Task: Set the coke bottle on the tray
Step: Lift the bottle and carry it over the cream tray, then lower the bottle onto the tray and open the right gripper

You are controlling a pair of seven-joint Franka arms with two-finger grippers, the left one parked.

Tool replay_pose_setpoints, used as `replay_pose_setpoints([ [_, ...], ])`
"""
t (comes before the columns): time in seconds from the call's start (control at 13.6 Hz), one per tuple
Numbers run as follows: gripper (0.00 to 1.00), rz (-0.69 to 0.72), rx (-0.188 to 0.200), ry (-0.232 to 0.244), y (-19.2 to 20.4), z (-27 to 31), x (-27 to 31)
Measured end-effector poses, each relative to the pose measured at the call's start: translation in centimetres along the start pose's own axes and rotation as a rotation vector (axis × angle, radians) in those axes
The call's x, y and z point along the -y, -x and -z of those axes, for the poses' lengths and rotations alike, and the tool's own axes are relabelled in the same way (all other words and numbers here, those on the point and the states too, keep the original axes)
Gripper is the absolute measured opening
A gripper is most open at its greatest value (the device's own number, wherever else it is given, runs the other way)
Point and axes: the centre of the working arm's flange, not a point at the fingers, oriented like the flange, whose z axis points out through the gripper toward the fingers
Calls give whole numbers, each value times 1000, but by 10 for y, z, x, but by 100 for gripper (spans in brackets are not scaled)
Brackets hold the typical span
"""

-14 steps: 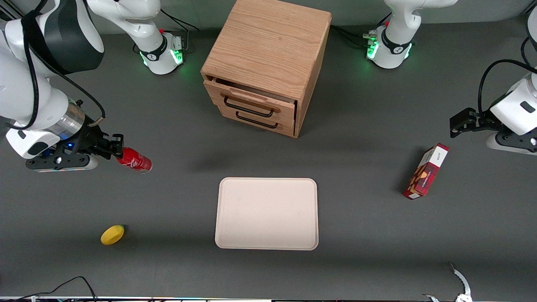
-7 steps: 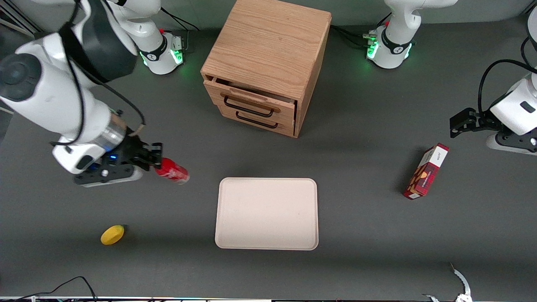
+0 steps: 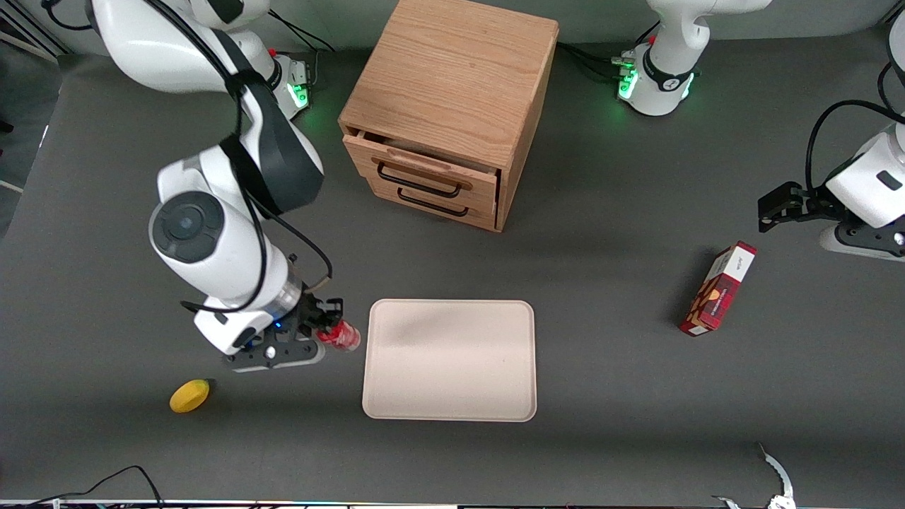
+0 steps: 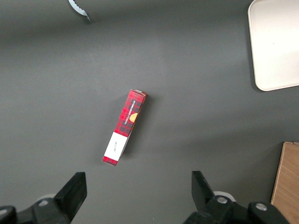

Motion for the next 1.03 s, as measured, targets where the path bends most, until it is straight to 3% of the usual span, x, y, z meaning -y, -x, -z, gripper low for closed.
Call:
replay_pose_setpoints([
  [0.29, 30, -42, -52, -18, -16, -37, 3],
  [1.03, 30, -45, -85, -1, -13, -105, 39],
])
